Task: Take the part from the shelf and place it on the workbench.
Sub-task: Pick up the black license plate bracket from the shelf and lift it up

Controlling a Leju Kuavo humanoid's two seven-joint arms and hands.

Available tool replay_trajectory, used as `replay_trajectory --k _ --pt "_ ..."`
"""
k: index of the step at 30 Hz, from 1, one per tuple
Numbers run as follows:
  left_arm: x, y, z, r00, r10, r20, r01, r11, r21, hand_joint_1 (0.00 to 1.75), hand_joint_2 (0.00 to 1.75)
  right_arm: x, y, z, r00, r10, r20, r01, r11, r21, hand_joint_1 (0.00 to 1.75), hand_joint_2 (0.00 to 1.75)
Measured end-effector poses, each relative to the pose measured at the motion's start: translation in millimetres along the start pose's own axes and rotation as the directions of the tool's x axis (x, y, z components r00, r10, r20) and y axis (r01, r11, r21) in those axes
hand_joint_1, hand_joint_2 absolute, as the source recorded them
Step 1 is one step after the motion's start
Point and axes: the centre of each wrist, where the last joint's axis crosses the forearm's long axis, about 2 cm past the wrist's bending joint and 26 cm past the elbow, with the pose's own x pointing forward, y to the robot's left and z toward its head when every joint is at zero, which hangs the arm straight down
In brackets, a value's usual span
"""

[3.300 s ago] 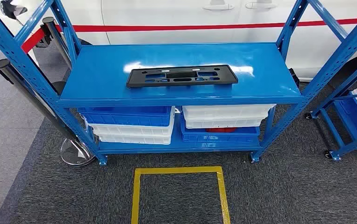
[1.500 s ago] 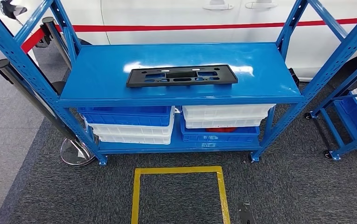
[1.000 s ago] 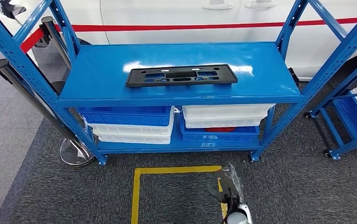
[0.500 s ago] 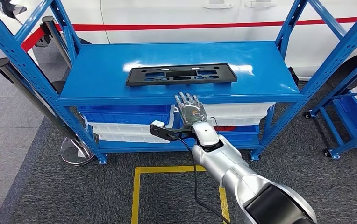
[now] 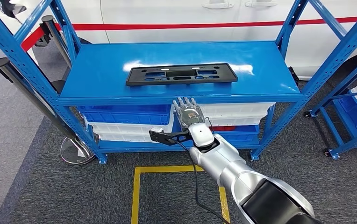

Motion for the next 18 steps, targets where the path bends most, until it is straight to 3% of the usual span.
replay_trajectory --k 8,18 --pt "-3.5 -0.8 0.2 0.999 0.025 0.04 -0.025 1.0 -0.014 0.0 0.0 -12.7 33.7 11.3 0.998 0.034 -0.05 -0.03 0.996 0.079 0.0 1.75" --pt "-5.5 -2.0 0.6 0.999 0.022 0.045 -0.02 0.999 -0.025 0.0 0.0 -53.5 18.0 -1.8 0.985 0.087 -0.149 -0.085 0.996 0.024 0.0 1.75"
